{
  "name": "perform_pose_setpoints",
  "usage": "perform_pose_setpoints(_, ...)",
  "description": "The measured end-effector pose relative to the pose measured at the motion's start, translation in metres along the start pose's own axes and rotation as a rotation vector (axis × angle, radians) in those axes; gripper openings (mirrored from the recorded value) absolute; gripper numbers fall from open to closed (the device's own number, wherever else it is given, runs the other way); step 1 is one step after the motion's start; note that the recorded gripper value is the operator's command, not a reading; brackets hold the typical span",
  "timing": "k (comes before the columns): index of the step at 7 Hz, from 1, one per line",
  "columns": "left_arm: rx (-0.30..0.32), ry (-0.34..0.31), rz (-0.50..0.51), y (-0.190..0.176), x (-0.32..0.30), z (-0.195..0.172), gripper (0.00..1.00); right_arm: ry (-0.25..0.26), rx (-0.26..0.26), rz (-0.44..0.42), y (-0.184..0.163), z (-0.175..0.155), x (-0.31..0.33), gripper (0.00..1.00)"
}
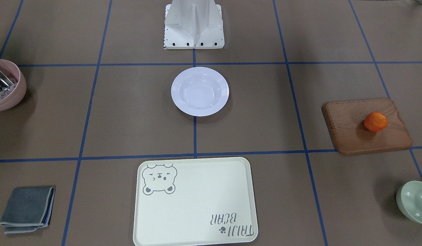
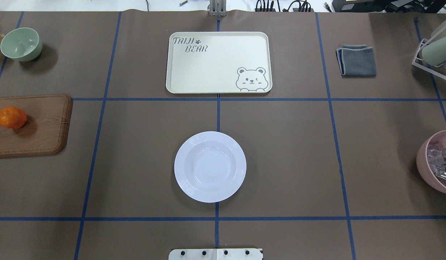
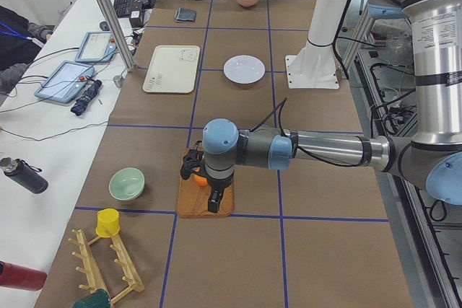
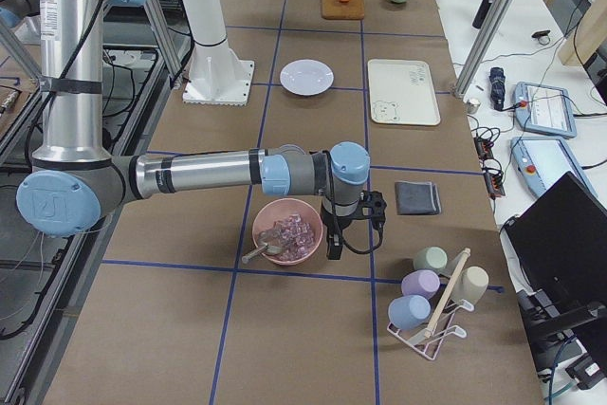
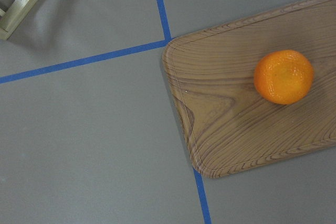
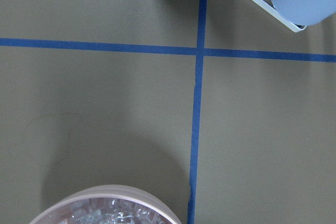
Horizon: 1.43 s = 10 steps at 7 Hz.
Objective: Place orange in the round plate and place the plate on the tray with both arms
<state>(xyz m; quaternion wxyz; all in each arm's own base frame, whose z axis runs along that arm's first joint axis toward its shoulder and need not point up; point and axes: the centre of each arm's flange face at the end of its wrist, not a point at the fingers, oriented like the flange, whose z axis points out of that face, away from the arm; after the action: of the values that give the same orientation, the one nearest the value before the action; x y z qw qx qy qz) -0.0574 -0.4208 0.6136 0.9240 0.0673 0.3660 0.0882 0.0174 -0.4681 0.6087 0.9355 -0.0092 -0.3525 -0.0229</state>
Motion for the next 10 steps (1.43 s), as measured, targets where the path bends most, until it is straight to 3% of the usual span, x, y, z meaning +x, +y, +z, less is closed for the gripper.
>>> perform_pose_setpoints(5, 0.027, -0.005, 0.024, 0.000, 0.004, -0.005, 0.98, -0.003, 0.030, -0.026, -0.006, -0.014, -0.013, 1.00)
perform_pose_setpoints(7, 0.101, -0.016, 0.087, -0.009, 0.010, -0.016, 0.98, -0.004, 0.102, -0.084, -0.029, -0.048, -0.044, 1.00)
perform_pose_setpoints(10, 0.279, -0.042, 0.227, -0.039, 0.023, -0.036, 0.98, -0.011, 0.219, -0.178, -0.076, -0.106, -0.098, 1.00)
